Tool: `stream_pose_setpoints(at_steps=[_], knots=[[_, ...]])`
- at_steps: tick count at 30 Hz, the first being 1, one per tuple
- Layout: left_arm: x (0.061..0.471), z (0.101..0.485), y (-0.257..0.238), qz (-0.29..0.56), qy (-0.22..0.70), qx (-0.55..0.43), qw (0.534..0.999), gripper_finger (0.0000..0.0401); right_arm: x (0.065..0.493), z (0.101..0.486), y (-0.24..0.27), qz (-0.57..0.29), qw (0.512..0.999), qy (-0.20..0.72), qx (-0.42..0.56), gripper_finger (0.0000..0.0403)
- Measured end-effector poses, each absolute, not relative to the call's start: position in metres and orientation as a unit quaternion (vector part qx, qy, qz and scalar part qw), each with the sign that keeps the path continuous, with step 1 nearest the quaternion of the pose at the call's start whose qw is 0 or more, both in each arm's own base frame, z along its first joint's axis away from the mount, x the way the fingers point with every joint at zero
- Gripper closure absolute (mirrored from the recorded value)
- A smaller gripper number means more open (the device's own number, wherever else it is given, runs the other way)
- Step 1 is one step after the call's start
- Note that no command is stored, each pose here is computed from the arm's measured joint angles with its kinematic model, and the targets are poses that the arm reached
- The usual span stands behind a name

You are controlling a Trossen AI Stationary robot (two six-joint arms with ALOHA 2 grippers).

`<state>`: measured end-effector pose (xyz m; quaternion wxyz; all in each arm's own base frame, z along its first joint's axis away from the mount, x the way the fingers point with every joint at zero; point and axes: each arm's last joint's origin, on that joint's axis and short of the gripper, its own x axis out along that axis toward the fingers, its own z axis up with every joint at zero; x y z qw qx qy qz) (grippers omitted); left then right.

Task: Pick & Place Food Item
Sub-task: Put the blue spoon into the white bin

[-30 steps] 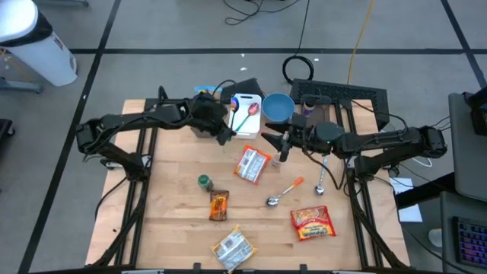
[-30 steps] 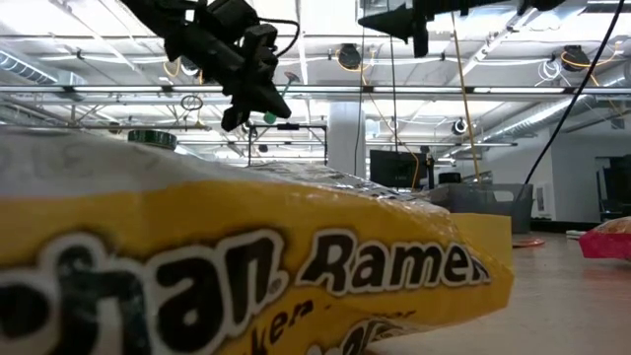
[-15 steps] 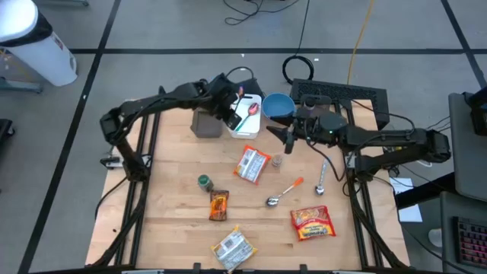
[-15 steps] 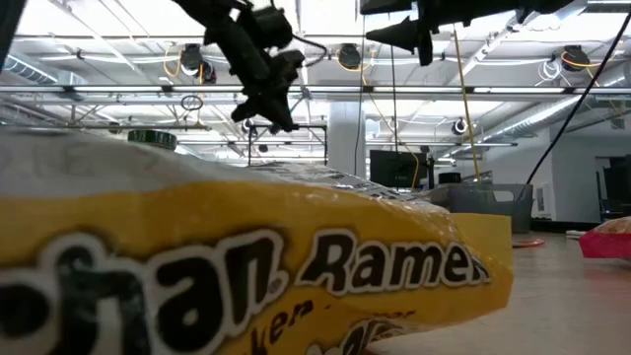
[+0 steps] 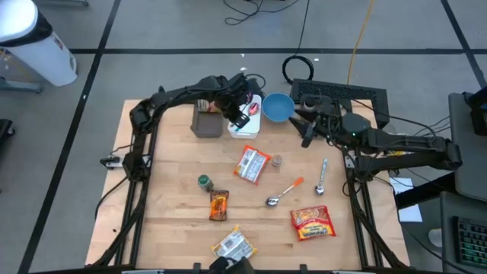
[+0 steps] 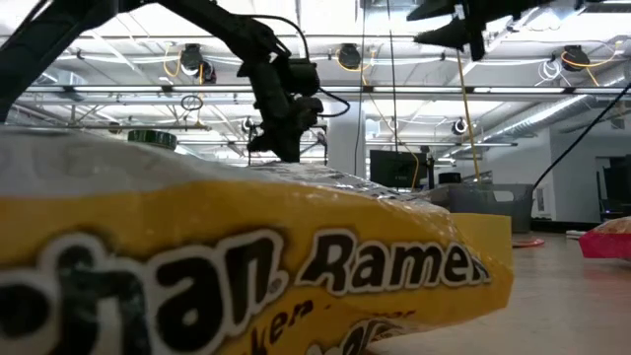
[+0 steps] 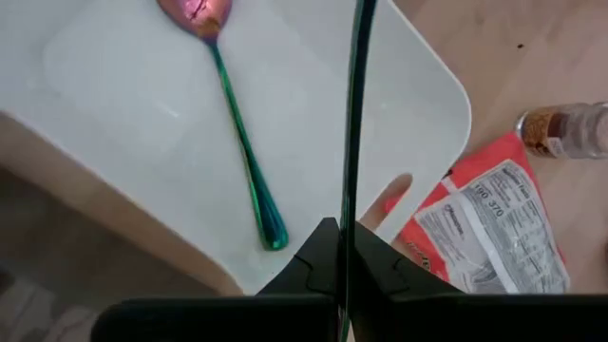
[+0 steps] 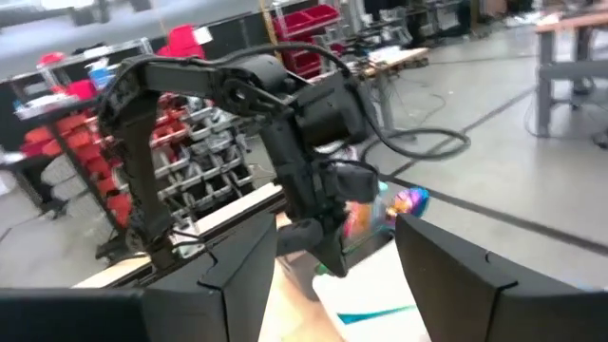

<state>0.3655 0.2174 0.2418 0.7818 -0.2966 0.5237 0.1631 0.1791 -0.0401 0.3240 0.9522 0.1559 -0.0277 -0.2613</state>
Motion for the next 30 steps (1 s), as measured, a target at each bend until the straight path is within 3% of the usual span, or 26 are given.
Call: stream_pose_setpoints(at_steps=[12,30], knots=[[0.375,0.226,0.224,0.156,0.542,-0.297,0.771,0.0396,0.161,0.269,-0.037,-0.239,0.93,-0.123,0.251,0.0193],[0.38,0.197,0.233,0.155,0.554,-0.319,0.753,0.0397,0.159,0.266,-0.037,-0.236,0.931,-0.138,0.242,0.0193]])
